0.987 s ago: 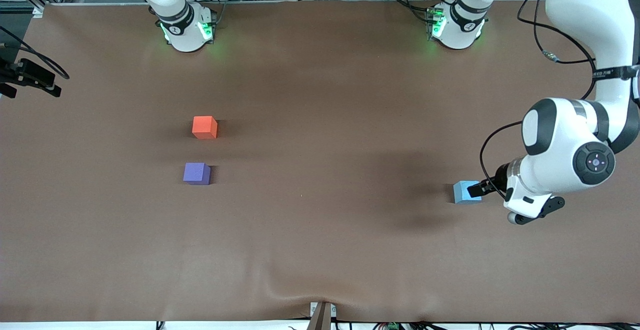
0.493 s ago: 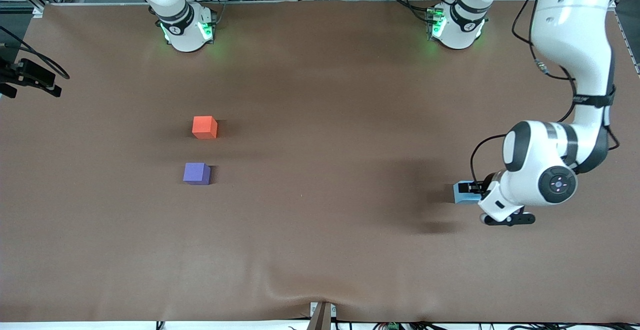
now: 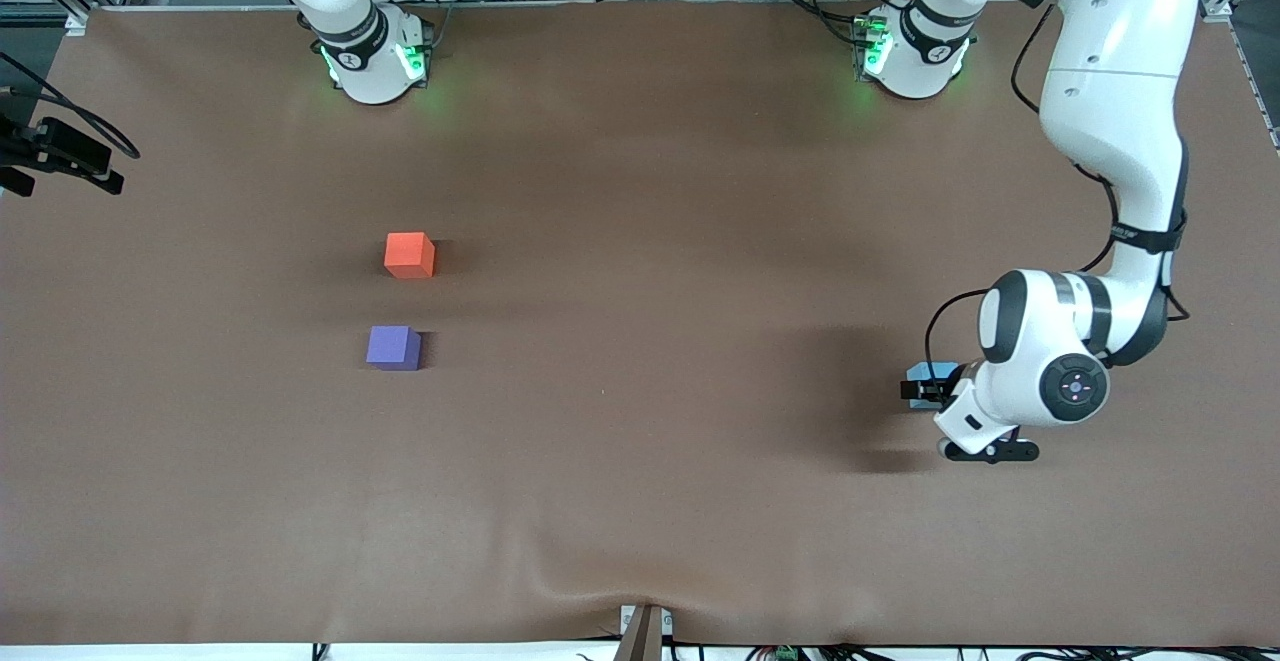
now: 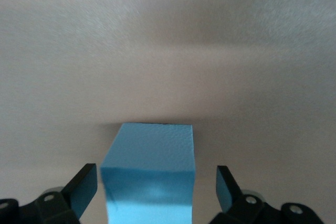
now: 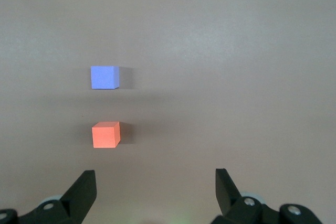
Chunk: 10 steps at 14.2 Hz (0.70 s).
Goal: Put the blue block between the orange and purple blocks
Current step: 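Reach the left gripper down toward the light blue cube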
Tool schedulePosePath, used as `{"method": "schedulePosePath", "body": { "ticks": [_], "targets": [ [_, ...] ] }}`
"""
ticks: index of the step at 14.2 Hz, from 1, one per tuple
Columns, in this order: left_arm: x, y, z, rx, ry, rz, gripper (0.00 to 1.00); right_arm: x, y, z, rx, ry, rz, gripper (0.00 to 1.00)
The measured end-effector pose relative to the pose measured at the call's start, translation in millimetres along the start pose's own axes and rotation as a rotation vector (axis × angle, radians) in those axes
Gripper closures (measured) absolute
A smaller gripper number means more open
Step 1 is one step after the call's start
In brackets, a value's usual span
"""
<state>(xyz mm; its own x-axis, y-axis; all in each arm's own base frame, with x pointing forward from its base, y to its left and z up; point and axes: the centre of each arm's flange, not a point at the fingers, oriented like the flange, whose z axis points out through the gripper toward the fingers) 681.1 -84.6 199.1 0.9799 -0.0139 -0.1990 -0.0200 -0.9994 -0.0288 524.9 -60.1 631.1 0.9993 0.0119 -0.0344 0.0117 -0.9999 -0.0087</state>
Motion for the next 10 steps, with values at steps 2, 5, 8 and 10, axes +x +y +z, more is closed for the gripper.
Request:
{"method": "schedulePosePath", "body": {
  "ticks": [2,5,8,10],
  "targets": [
    [-1,2,9,0.001,-0.013,0.003,0.00,0,0,0,0.000,0.000,0.000,0.00],
    [-2,2,11,0.001,-0.016,0.005,0.19,0,0,0,0.000,0.000,0.000,0.00],
    [-2,1,10,0.001,-0.015,0.005,0.42,0,0,0,0.000,-0.001,0.000,0.00],
    [0,1,-1,0.000,0.005,0.004,0.42,0,0,0,0.000,-0.001,0.000,0.00]
  ]
}}
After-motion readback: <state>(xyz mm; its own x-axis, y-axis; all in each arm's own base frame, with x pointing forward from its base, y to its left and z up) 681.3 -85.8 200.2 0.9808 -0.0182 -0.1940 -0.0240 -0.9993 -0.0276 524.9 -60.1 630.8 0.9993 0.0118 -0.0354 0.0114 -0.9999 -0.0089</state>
